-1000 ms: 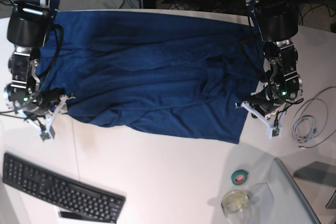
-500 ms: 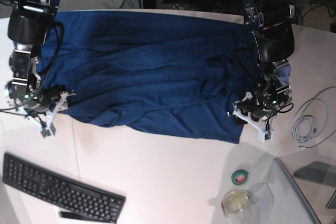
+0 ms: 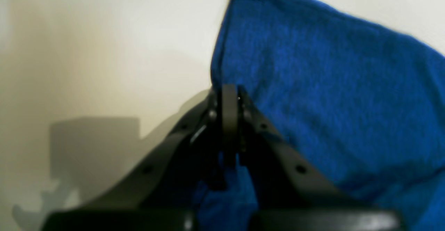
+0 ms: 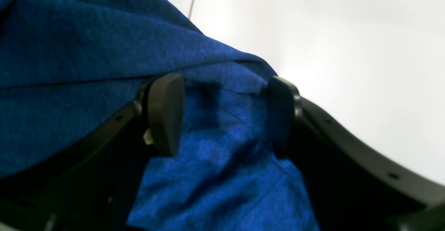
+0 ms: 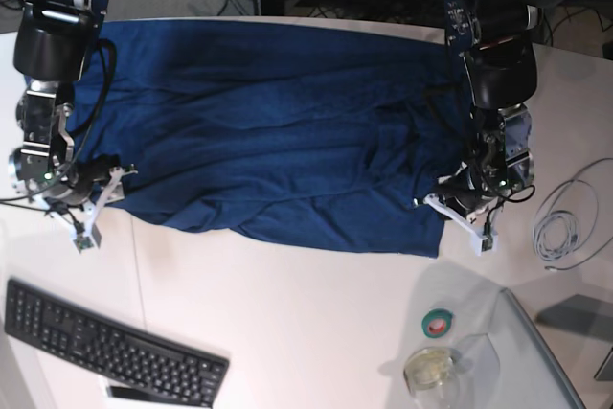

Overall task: Layout the t-shirt on the table in an organized manner, then fold the t-shirt properly
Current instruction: 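Lift the grasped shirt edge with both grippers and fold it over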

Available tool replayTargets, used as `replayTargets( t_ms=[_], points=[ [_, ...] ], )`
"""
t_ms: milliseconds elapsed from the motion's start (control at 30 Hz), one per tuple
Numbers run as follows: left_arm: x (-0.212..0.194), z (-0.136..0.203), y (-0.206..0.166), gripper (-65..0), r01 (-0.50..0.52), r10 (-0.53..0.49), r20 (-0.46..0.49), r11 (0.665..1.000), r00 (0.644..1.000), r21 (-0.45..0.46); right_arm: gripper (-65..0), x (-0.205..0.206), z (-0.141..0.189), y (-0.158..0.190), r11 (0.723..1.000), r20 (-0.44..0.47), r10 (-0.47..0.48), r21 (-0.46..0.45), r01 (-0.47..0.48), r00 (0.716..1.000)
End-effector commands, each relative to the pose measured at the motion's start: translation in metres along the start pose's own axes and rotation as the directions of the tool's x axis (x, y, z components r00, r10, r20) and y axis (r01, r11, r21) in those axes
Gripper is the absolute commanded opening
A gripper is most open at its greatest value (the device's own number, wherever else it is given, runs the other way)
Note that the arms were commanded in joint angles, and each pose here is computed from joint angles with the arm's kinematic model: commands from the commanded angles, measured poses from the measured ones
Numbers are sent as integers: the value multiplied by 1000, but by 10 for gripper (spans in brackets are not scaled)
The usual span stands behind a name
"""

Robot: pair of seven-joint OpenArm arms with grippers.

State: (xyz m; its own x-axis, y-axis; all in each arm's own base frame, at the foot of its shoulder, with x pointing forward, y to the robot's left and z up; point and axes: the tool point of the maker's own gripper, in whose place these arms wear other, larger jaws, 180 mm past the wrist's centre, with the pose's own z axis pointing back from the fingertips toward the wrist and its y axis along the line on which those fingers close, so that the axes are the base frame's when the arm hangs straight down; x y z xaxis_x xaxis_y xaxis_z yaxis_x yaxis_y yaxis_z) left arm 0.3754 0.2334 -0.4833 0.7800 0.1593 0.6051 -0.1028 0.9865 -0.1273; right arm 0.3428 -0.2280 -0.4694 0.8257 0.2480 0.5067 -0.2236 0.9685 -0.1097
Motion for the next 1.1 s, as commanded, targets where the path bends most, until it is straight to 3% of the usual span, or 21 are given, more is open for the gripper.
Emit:
replayTargets(
  t_ms=[0, 167, 333, 767, 933, 1067],
  points=[
    [16, 7, 4, -650, 23, -24, 31, 1000, 999, 14, -294, 21, 6, -11, 1000, 56, 5, -18, -4, 998],
    [28, 32, 2, -650, 69, -71, 47, 997, 996, 43, -294, 21, 6, -11, 1000, 56, 5, -18, -4, 998],
    [14, 46, 3, -650, 99, -100, 15, 993, 995, 59, -294, 22, 6, -10, 1000, 56, 8, -17, -7, 998],
    [4, 50, 8, -650, 95, -95, 4, 993, 995, 69, -294, 22, 5, -7, 1000, 57, 9, -12, -8, 998],
    [14, 62, 9, -411, 114, -117, 36, 990, 992, 84, -294, 22, 5, -8, 1000, 56, 9, -13, -9, 998],
    [34, 73, 8, -355, 128, -136, 82, 987, 987, 98, -294, 22, 6, -8, 1000, 56, 10, -15, -9, 998]
  ],
)
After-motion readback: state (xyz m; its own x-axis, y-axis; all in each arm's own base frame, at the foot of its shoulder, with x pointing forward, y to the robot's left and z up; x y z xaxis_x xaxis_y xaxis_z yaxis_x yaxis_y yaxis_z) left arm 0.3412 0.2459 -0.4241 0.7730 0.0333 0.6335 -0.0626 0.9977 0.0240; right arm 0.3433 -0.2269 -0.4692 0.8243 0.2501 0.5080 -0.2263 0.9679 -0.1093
